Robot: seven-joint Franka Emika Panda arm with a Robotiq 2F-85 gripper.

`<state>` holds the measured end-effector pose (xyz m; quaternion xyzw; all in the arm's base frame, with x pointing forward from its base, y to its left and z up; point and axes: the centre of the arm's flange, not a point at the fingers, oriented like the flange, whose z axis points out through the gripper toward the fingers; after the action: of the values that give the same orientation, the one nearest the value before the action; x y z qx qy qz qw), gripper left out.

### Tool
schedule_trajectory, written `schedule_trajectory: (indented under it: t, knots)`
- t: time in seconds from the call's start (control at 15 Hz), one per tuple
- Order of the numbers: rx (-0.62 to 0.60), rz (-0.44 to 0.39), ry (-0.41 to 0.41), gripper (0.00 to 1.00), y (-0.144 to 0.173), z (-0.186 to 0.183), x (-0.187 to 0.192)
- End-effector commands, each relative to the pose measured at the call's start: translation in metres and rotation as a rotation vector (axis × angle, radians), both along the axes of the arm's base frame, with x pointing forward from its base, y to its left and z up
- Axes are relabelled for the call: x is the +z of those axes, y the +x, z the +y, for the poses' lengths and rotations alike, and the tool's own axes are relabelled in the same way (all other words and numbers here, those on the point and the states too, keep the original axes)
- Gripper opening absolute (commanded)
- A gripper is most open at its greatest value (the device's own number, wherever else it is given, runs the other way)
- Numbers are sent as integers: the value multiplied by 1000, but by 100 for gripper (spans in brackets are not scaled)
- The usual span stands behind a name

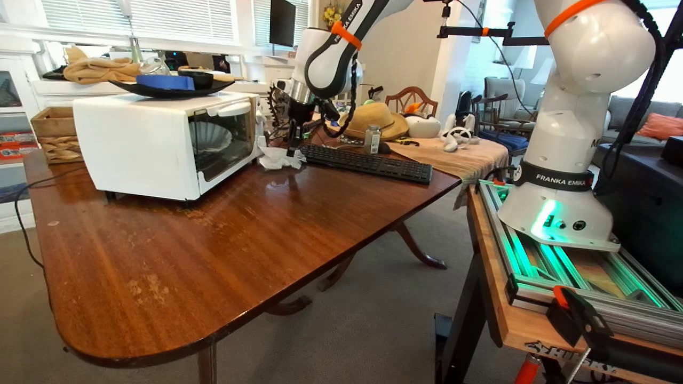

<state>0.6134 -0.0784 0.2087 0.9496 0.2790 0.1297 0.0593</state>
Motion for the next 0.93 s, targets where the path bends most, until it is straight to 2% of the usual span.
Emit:
schedule_trajectory:
  t: [0.0,0.07,0.27,0.6,0.67,0.87]
  knots:
    - [-6,-3,12,27,1,-1,-5]
    - [-6,-5,12,32,1,-1,-5]
    - [-5,-19,10,56,-1,1,1]
    - [14,-87,12,93,-1,7,21]
    - [23,-97,14,99,2,9,24]
    - [37,-72,39,100,17,14,16]
